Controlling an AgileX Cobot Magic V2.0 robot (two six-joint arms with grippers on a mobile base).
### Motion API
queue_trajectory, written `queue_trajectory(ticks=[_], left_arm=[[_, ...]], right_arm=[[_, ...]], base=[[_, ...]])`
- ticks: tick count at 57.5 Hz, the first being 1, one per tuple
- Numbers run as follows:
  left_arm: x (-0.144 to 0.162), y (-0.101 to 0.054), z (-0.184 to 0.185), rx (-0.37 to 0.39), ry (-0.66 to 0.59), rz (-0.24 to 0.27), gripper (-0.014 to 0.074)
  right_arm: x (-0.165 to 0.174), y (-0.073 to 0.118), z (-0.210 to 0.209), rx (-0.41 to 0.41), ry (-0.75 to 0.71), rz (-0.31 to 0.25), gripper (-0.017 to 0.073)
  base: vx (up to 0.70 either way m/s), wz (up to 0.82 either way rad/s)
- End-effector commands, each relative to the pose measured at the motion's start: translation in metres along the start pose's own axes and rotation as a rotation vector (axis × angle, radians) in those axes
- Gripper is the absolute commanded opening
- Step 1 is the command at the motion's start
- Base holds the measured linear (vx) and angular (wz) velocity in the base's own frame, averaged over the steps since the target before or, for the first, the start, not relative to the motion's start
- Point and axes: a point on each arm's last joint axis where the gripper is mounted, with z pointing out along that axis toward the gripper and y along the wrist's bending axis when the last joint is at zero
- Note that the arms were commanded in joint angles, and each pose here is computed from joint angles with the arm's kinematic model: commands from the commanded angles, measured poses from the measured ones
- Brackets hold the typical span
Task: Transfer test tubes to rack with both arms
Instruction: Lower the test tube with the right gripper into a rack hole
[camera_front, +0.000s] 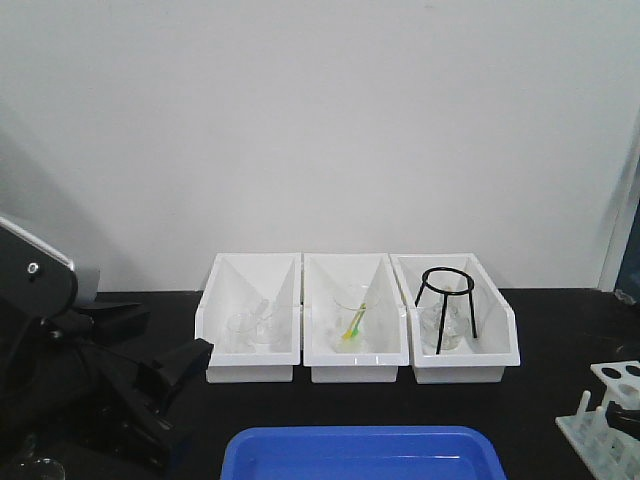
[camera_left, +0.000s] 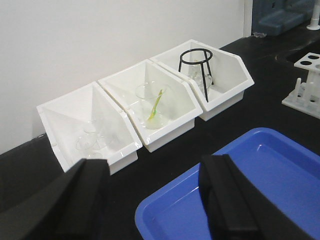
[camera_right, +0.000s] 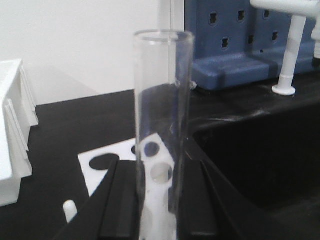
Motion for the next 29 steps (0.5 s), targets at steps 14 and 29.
queue_trajectory(ticks=[14,29], left_arm=[[-0.017,-0.001,-0.010,0.029,-0.092,0.010,0.0500],[-0.017,-0.001,-0.010,0.029,-0.092,0.009,0.0500]], right_arm=[[-0.006,-0.002,0.008,0.002,-0.127,0.006,-0.0005],[-0.002,-0.002,0.009,0.003,-0.124,0.004,0.0023]], base=[[0.00,0.00],[0.00,0.00]])
